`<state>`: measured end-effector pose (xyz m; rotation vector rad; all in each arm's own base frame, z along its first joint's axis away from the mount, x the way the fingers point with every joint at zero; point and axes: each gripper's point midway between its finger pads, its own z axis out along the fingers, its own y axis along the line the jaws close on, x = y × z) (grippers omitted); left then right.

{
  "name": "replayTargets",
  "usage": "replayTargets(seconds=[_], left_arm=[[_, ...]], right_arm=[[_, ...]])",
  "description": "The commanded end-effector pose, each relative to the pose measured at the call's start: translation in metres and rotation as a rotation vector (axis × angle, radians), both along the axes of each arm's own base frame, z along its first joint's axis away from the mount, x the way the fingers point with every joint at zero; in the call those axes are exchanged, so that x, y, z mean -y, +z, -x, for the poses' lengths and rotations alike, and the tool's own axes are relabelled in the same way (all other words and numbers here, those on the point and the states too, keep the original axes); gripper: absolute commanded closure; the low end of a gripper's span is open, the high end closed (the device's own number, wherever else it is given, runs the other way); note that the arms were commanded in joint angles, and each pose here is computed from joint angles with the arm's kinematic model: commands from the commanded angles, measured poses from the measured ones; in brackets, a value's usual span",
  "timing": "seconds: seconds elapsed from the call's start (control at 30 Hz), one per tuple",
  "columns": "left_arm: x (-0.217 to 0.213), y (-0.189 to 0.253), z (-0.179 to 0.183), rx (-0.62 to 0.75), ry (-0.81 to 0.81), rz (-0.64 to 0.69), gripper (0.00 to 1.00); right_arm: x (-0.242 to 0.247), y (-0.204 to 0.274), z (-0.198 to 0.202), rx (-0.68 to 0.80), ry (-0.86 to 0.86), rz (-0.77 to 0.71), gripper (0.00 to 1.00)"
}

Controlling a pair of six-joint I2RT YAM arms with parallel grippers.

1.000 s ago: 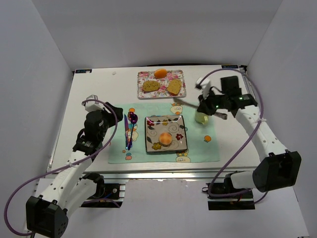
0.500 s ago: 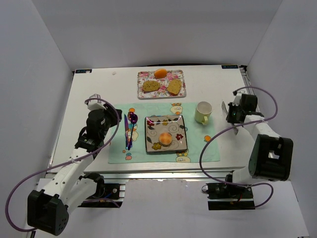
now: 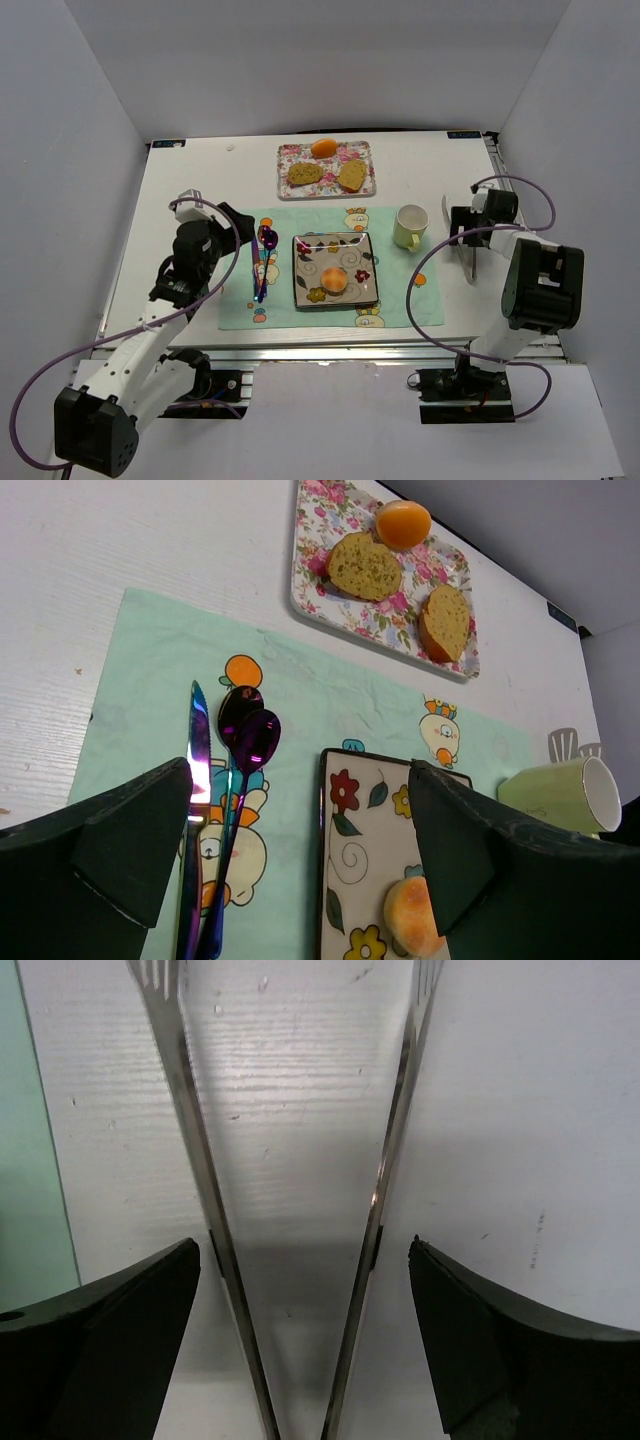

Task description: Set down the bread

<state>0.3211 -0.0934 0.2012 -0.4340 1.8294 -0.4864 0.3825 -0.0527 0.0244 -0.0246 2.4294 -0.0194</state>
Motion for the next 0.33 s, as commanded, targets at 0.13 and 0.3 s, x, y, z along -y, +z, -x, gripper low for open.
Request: replayTargets(seconds=[0.13,0.3], left_arm=[[0.002,0.024,0.001,0.053,-0.030,0.001,0.05],[0.018,0.029,0.000,0.075,-0.109,0.026,0.36]], right_arm=[[0.014,0.095,-0.033,0.152,0.038,0.106,0.11],[-0.027,0.174,-0.051,0.318,0.200,0.105,0.10]])
